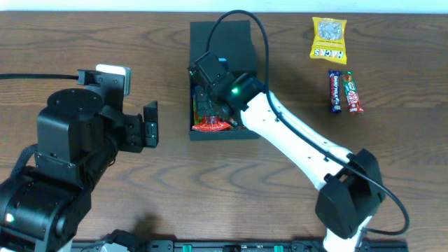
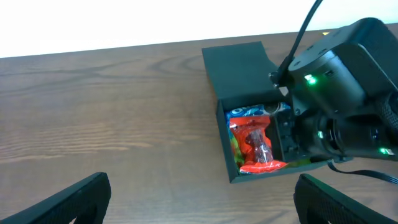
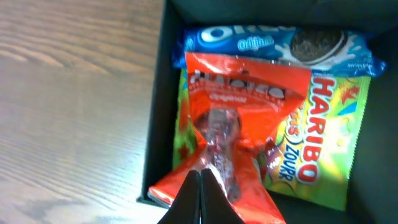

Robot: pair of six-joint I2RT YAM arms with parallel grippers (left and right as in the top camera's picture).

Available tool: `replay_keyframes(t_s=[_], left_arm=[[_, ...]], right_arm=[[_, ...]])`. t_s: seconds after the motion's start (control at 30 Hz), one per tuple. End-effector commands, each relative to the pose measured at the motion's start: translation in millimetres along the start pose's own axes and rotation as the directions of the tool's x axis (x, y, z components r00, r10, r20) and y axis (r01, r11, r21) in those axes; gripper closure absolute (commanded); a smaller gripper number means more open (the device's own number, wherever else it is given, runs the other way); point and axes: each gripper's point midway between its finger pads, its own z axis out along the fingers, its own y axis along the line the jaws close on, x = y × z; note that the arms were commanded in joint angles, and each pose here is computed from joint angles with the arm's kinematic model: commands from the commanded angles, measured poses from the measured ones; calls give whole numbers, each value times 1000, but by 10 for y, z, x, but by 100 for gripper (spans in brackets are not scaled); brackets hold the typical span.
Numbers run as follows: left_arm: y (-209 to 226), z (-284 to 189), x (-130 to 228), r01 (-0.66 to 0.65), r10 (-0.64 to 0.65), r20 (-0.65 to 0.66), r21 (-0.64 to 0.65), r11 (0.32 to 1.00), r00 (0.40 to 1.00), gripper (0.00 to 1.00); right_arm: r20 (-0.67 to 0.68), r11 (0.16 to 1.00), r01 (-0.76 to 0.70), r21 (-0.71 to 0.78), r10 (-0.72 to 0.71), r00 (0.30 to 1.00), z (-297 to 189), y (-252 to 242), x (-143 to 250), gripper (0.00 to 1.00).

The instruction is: Pack container

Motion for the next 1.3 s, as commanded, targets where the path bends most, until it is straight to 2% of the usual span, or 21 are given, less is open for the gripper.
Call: replay_keyframes(t_s=[0.0, 0.37, 0.5, 0.7, 0.83, 1.03, 1.17, 1.27], left_arm=[[10, 3, 10, 19, -19, -3, -3, 1000, 1000, 5], [10, 3, 9, 20, -20, -2, -3, 1000, 1000, 5], [9, 3, 9, 20, -20, -3, -3, 1000, 1000, 5], [9, 3, 9, 20, -20, -3, -3, 1000, 1000, 5], [9, 3, 9, 20, -20, -3, -3, 1000, 1000, 5], [9, 3, 9, 20, -20, -3, -3, 1000, 1000, 5], [8, 3, 9, 20, -20, -3, -2, 1000, 1000, 5], [9, 3, 9, 20, -20, -3, -3, 1000, 1000, 5]], right_arm=[[-46, 999, 34, 31, -32, 998, 157, -94, 58, 99], [-222, 983, 153, 98, -128, 967, 919, -287, 466, 99], [-206, 984, 172, 35, -162, 965, 871, -170, 406, 98], [-91, 978, 209, -10, -210, 974, 406, -82, 65, 99], [-53, 977, 206, 46, -204, 978, 240, -223, -58, 99], [-122, 981, 84, 173, -63, 991, 489, -681, 93, 99], [-183, 989, 73, 127, -49, 982, 764, -684, 282, 99], [-228, 995, 95, 33, -85, 970, 929, -538, 396, 99]])
